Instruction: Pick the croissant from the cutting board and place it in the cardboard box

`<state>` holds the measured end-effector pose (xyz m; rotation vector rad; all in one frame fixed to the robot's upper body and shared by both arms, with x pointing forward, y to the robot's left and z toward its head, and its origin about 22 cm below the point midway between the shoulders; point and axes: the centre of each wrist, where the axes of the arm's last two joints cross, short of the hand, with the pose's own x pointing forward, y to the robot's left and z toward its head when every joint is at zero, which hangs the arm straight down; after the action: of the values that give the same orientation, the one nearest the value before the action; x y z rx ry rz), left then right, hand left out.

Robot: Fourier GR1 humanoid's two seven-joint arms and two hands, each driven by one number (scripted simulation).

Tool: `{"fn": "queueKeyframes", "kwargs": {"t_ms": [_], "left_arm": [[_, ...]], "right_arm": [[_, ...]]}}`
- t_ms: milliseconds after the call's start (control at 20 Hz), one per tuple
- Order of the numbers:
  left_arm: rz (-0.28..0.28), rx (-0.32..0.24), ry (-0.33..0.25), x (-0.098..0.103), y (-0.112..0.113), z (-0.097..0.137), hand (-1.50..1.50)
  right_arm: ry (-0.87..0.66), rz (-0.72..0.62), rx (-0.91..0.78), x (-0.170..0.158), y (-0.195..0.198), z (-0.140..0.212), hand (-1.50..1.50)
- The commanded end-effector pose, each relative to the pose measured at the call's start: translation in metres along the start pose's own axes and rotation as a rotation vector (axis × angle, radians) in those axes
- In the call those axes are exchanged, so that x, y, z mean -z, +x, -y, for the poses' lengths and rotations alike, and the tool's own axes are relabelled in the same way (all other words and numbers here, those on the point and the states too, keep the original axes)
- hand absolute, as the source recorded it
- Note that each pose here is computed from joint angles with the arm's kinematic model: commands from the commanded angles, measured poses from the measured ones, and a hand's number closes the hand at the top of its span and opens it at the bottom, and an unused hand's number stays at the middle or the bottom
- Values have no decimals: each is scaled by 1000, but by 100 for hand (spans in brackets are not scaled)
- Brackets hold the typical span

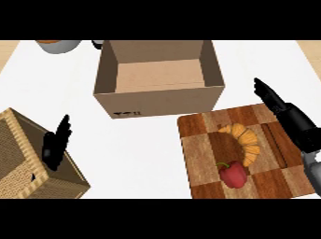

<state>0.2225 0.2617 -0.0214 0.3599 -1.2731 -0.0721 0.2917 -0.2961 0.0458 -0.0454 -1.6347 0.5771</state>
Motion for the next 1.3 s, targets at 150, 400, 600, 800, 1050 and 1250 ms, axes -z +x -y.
{"fn": "queueKeyframes", "kwargs": {"t_ms": [150,400,600,800,1050,1250], "left_arm": [[139,181,113,25,23,-61,0],[137,246,75,33,32,-78,0],[170,233,101,41,39,-81,0],[160,239,84,47,47,-87,0],[168,238,92,53,48,-89,0],[189,241,97,57,56,-85,0]], "right_arm": [[303,120,256,0,-12,8,-150],[536,324,-368,15,54,39,-150],[479,314,112,-18,-44,41,-150],[530,415,178,-11,-43,63,-150],[572,459,-159,2,-17,95,-150],[703,424,-411,12,-10,94,-150]]}}
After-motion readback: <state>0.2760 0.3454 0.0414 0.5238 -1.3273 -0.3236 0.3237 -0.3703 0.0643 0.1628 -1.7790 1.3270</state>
